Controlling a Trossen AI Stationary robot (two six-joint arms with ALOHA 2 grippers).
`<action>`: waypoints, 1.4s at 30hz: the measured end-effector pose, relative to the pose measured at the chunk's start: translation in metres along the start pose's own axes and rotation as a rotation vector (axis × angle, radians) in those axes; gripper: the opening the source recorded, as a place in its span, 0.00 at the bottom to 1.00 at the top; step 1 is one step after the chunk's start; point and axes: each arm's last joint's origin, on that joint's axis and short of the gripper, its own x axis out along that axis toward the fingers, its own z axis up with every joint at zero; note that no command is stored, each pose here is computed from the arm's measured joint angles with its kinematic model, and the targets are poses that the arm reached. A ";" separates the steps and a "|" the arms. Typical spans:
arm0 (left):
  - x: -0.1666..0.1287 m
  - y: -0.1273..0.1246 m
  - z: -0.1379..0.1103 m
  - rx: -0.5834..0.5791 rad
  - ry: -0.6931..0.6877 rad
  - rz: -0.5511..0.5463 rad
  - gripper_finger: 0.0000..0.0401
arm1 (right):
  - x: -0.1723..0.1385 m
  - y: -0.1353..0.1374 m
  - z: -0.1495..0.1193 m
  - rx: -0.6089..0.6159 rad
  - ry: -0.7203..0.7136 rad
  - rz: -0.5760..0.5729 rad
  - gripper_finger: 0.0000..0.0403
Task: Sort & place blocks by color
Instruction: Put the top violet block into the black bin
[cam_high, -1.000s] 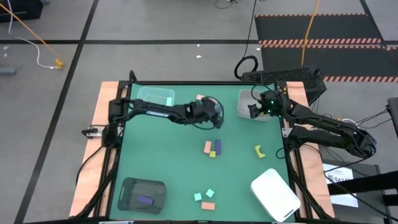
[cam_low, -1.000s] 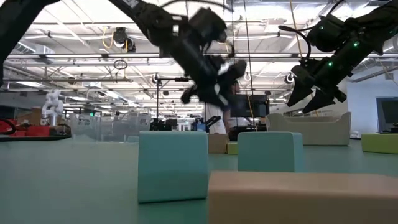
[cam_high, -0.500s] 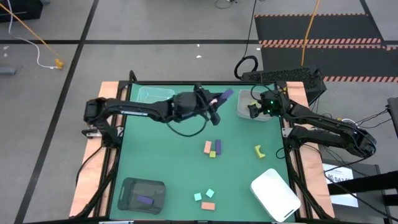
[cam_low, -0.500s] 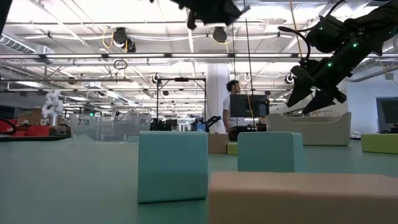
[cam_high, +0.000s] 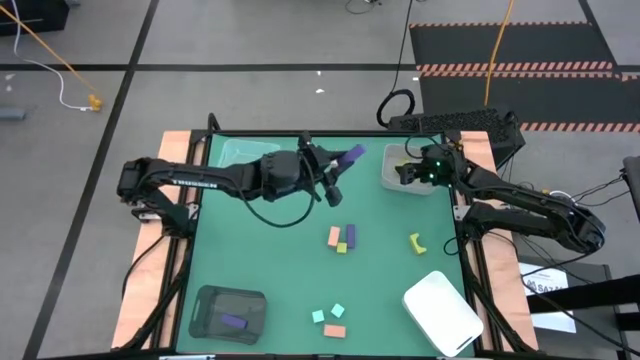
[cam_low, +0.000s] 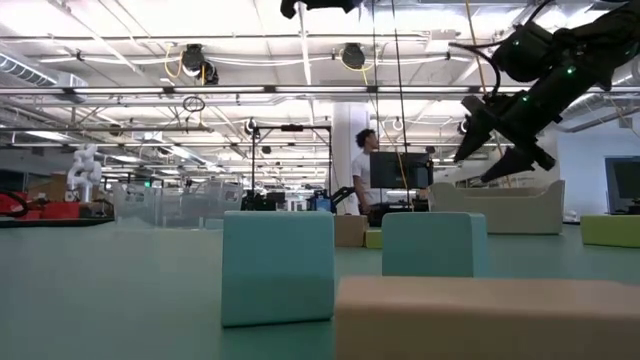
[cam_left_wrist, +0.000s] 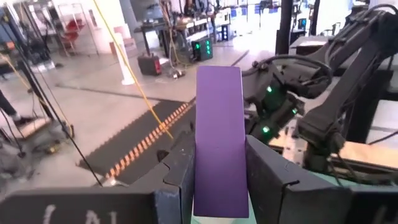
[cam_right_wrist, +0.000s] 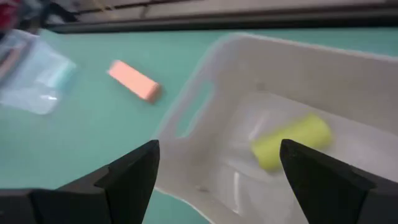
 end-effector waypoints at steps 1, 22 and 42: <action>-0.003 -0.002 -0.001 -0.017 0.021 -0.005 0.26 | 0.000 0.002 0.001 -0.009 -0.007 0.032 0.80; -0.124 -0.050 -0.069 -0.264 1.089 -0.005 0.26 | -0.023 0.069 0.003 -0.049 -0.170 0.627 0.80; -0.260 -0.139 -0.102 -0.691 1.394 0.057 0.26 | -0.016 0.076 -0.009 -0.118 -0.190 0.539 0.80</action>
